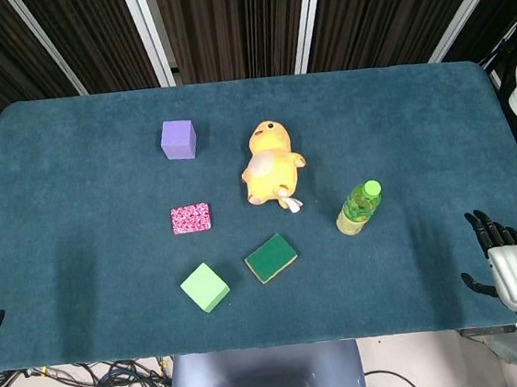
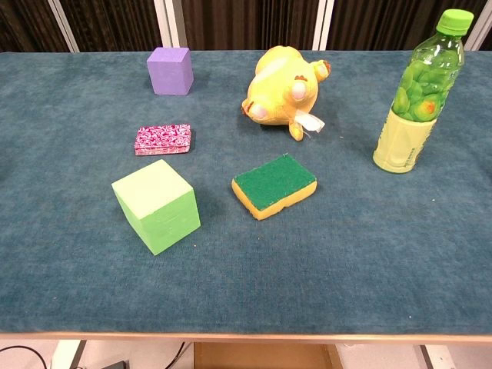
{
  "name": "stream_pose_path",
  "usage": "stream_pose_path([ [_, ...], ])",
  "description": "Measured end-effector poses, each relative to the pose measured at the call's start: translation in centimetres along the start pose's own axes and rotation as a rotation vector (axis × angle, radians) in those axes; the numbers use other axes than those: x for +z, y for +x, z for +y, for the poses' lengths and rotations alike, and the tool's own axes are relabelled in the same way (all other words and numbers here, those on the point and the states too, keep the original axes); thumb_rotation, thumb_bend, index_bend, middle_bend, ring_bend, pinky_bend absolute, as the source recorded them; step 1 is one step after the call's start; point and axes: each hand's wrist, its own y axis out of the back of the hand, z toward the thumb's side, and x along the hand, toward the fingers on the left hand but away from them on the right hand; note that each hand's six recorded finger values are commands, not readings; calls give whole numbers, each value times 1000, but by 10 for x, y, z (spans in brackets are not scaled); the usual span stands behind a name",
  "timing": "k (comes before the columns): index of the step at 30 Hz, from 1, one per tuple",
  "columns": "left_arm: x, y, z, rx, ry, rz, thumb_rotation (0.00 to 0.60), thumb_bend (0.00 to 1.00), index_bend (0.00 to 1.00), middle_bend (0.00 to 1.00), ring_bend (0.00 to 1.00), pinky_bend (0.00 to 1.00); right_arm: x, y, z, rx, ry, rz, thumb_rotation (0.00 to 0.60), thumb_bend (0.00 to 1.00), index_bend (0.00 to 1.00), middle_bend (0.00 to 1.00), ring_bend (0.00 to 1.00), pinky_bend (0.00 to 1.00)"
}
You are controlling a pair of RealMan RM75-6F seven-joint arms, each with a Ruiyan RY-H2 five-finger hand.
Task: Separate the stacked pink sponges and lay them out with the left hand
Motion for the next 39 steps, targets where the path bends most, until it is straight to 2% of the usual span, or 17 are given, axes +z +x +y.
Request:
stream_pose_path([
  [22,11,1,-5,6,-19,-30,600,182,192,112,0,0,0,2,-1,7,0,2,600,187,3,63,158,216],
  [31,16,6,-12,-18,-45,-18,600,182,191,111,0,0,-6,4,3,1,-14,-6,600,187,4,63,158,216],
  [35,24,18,-13,-49,-80,-31,600,182,191,111,0,0,-8,3,3,2,-25,-13,600,187,4,63,158,217],
  [39,45,50,-8,-89,-89,-61,600,182,201,111,0,0,-7,3,3,3,-30,-1,600,187,4,63,158,217],
])
